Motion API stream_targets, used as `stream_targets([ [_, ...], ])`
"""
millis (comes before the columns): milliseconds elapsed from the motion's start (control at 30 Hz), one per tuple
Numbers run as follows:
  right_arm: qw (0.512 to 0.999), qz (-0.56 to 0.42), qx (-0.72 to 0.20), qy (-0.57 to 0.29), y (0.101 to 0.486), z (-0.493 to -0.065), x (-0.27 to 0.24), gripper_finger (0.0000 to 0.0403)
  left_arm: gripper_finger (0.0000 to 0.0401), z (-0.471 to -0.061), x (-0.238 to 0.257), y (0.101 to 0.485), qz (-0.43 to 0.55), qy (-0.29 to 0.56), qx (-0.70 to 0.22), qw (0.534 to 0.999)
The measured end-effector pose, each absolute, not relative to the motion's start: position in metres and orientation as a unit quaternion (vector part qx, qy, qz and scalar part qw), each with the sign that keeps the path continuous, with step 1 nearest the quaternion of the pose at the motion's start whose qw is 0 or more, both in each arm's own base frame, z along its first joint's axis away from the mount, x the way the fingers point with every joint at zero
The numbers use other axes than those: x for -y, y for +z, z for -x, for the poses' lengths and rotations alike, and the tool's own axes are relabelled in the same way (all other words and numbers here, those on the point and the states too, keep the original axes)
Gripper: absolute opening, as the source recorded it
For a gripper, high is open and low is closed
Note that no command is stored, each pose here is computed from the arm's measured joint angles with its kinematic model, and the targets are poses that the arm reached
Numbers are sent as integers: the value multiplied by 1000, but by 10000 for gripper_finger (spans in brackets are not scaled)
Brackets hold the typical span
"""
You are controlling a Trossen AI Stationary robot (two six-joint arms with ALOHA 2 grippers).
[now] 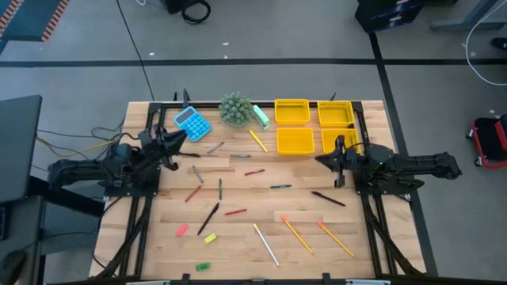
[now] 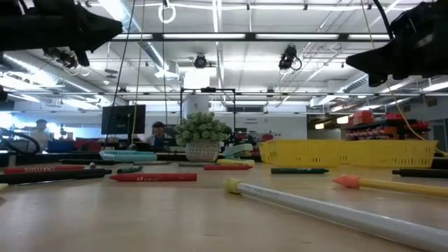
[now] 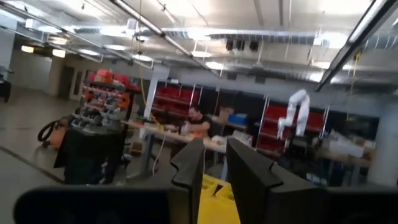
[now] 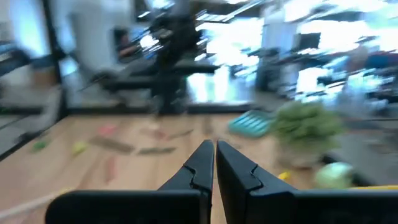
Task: Sort crayons/erasers/pens/pencils in bins
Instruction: Put the bottom right black pen into the top right yellow bin
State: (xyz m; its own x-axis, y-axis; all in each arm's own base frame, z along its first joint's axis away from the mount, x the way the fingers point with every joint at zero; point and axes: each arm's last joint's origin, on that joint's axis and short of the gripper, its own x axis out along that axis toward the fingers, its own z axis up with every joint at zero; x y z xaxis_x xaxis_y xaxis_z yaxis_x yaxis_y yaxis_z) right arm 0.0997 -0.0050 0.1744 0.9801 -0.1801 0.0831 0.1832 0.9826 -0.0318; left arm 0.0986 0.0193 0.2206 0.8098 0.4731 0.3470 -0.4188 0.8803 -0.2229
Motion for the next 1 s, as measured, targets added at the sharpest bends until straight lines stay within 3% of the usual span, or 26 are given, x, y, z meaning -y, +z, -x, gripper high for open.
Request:
stream_targets([
  [167, 988, 9, 41, -151, 180, -98, 8, 28, 103, -123, -25, 229, 49, 255, 109, 959],
  [367, 978, -77, -88, -172, 179, -97, 9, 36, 116, -159, -34, 242, 6, 252, 30, 967],
  [500, 961, -137, -146, -189, 190, -98, 9, 37, 112, -181, -44, 258, -19, 243, 13, 970],
  [667, 960, -140, -159, -182, 210, -110, 9, 37, 100, -207, -52, 272, -26, 169, 18, 985],
  [833, 955, -129, -196, -182, 224, -124, 8, 37, 85, -228, -61, 267, -41, 139, 10, 989],
  [1000, 926, -163, -291, -179, 226, -140, 7, 37, 69, -241, -74, 266, -34, 108, 2, 994],
])
